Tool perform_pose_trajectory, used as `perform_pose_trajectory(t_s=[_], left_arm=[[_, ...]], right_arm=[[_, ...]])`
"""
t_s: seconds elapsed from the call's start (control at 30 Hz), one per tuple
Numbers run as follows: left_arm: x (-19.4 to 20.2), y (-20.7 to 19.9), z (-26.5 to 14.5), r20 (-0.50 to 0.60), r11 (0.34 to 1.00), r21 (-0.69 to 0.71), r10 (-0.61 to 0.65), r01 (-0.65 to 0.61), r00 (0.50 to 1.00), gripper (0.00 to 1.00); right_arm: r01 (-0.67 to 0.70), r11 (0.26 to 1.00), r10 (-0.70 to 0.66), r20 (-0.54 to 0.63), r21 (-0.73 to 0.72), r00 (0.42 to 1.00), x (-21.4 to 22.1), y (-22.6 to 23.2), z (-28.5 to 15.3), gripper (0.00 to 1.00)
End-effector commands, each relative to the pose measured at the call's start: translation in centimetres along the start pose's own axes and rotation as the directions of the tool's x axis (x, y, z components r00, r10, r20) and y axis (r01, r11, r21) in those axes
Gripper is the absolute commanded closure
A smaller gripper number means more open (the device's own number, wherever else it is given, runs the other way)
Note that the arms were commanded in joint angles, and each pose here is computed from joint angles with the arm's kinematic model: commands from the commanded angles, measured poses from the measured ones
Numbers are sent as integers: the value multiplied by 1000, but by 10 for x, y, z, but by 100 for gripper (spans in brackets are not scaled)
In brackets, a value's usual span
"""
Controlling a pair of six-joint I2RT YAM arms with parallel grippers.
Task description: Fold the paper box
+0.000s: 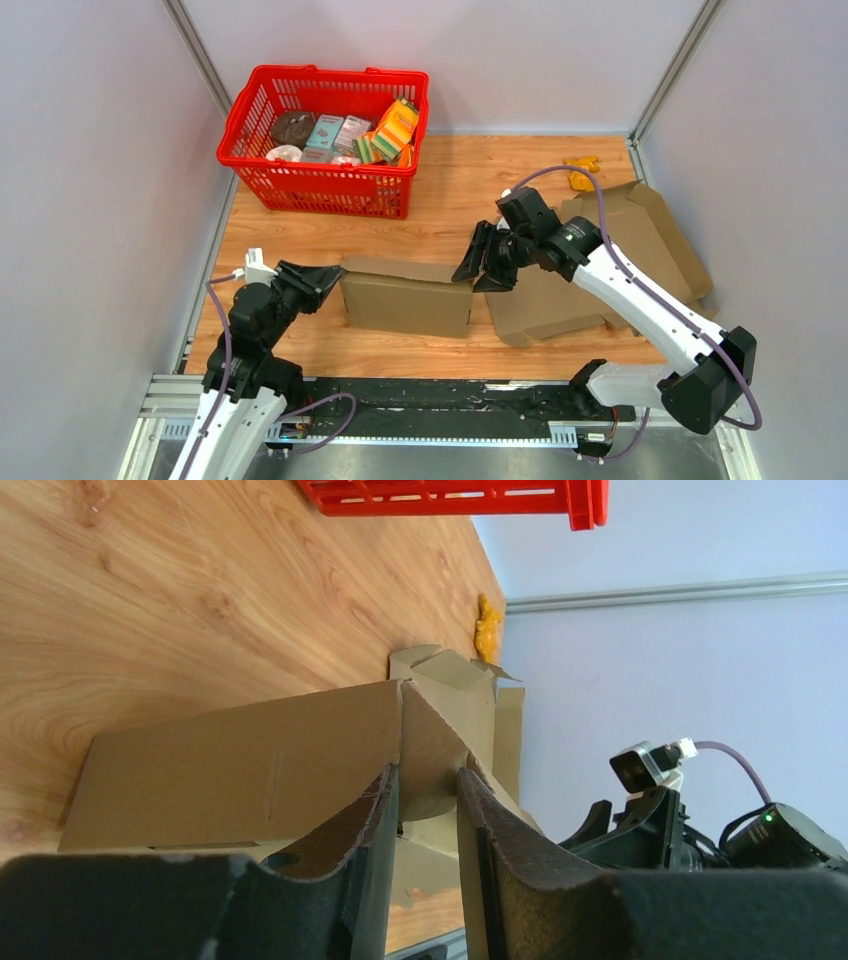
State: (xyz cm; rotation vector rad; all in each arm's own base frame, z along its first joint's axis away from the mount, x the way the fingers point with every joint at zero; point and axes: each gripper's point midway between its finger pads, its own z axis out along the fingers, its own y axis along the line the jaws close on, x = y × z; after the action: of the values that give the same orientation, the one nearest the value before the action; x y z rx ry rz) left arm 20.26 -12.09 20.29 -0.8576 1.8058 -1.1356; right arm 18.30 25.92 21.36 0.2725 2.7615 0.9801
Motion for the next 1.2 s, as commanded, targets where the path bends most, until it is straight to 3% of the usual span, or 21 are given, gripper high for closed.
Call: perform_pose_trajectory(t_s=[0.0,0.1,0.23,0.47,0.7,0.83,1.17], left_arm=[[65,2,-32,-345,999,50,8,10,939,65],[67,6,-36,-349,999,44,-2,19,937,65],[70,19,-43,-353,1000,10,-10,14,936,54],[64,36,-64,-309,997,-46,43,-60,950,44],[41,27,-87,-223,976,-51,193,-210,955,42],[31,20,-92,-218,941,-52,315,-333,924,35],[40,10,-79,-279,939,-11,327,-343,903,38]], right_arm=[[224,872,-204,94,-436,974,12,107,-35,48],[254,863,-228,111,-437,967,18,106,-35,46],[247,869,-226,100,-428,969,26,96,-30,40],[254,870,-215,138,-423,967,30,80,-34,34],[289,866,-233,183,-409,955,30,71,-42,28],[303,870,-249,185,-389,951,28,69,-40,25],[268,892,-215,180,-365,960,26,51,-31,23]])
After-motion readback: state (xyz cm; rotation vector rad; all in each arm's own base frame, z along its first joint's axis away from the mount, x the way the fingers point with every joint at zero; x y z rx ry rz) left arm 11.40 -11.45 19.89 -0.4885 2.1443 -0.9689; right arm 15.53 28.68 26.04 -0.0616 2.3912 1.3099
